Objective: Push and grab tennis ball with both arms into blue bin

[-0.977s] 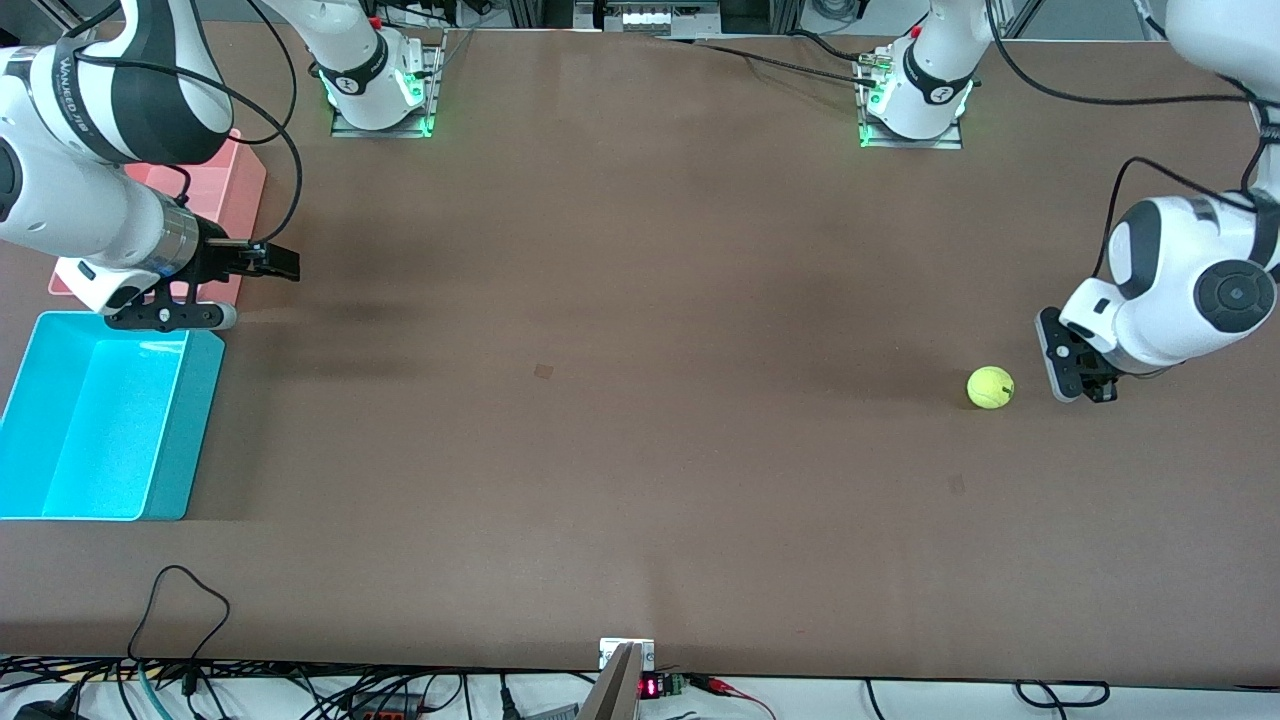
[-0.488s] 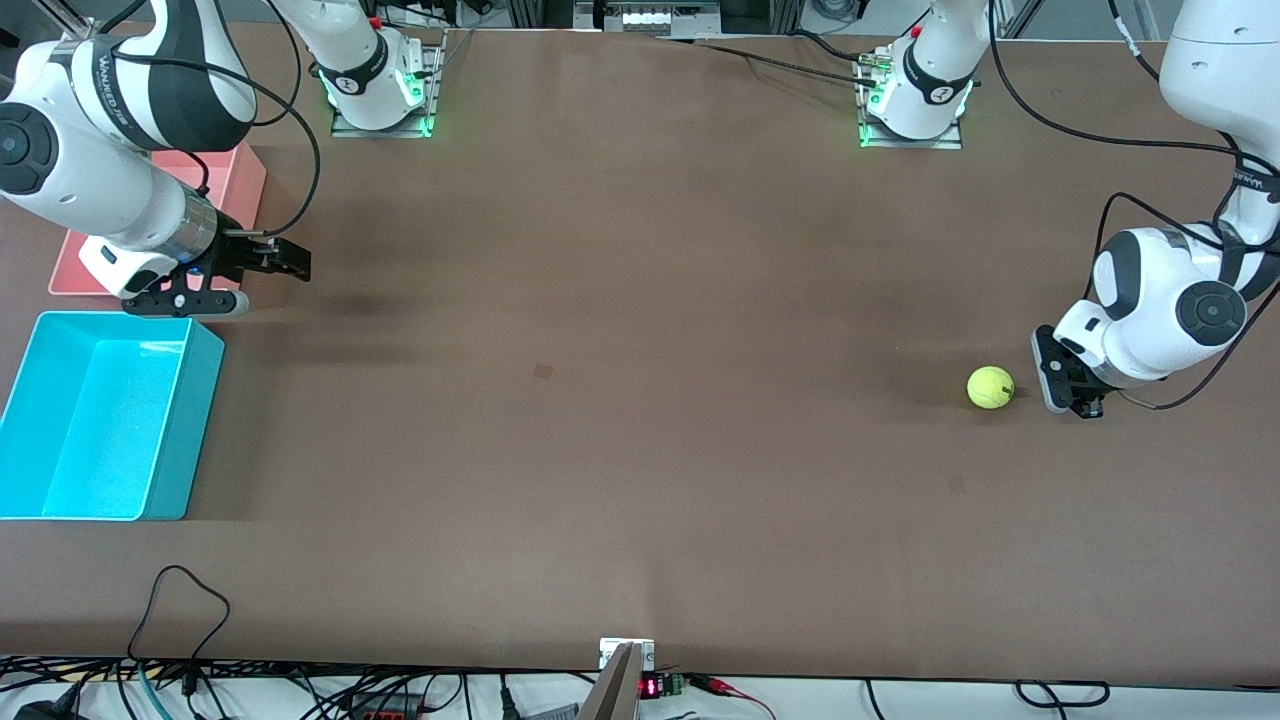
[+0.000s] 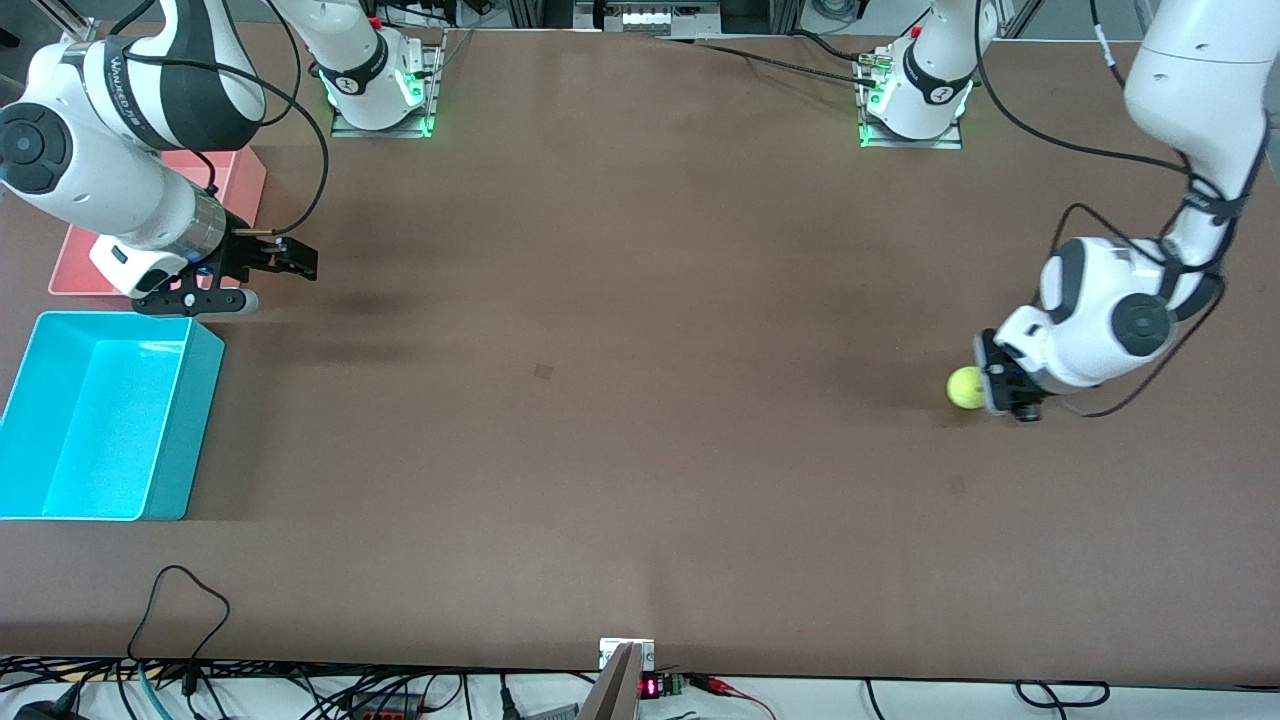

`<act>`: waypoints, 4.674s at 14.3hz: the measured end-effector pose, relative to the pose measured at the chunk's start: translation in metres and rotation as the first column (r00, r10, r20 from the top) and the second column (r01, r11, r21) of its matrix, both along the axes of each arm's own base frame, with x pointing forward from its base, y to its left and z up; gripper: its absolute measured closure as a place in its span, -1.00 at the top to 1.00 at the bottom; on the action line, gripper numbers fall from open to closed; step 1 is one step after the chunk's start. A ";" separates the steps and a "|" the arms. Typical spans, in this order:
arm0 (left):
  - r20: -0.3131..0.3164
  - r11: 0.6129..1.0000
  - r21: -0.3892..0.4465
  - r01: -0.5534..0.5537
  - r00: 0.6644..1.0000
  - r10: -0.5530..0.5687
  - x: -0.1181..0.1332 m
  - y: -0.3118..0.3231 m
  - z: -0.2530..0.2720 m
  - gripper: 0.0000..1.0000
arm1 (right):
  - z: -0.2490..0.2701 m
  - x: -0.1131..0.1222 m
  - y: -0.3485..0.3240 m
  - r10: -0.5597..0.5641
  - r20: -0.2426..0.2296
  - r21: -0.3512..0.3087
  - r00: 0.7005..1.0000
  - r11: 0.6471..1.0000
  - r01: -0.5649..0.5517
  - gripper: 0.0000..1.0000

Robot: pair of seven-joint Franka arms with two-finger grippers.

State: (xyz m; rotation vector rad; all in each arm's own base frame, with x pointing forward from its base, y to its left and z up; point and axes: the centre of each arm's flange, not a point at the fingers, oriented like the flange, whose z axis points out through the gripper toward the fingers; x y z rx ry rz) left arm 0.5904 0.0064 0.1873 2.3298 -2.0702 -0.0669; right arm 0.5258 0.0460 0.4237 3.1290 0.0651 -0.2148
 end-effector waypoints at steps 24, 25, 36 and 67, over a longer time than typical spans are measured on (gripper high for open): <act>-0.160 0.900 0.223 -0.375 0.896 0.414 -0.017 0.064 0.223 -0.89 | -0.071 -0.018 0.004 0.010 -0.033 -0.003 0.999 1.000 -0.010 1.00; -0.157 0.880 0.243 -0.407 0.879 0.450 -0.019 0.061 0.237 -0.89 | -0.078 -0.022 0.000 0.003 -0.024 -0.002 1.000 1.000 -0.003 1.00; -0.075 0.638 0.268 -0.722 0.644 0.761 -0.031 -0.022 0.358 1.00 | -0.116 -0.002 -0.011 -0.001 0.147 0.013 0.989 1.000 -0.001 1.00; 0.079 0.193 0.074 -0.978 0.198 0.977 -0.056 -0.039 0.411 1.00 | -0.204 0.080 -0.024 0.118 0.146 0.019 0.982 0.992 -0.122 1.00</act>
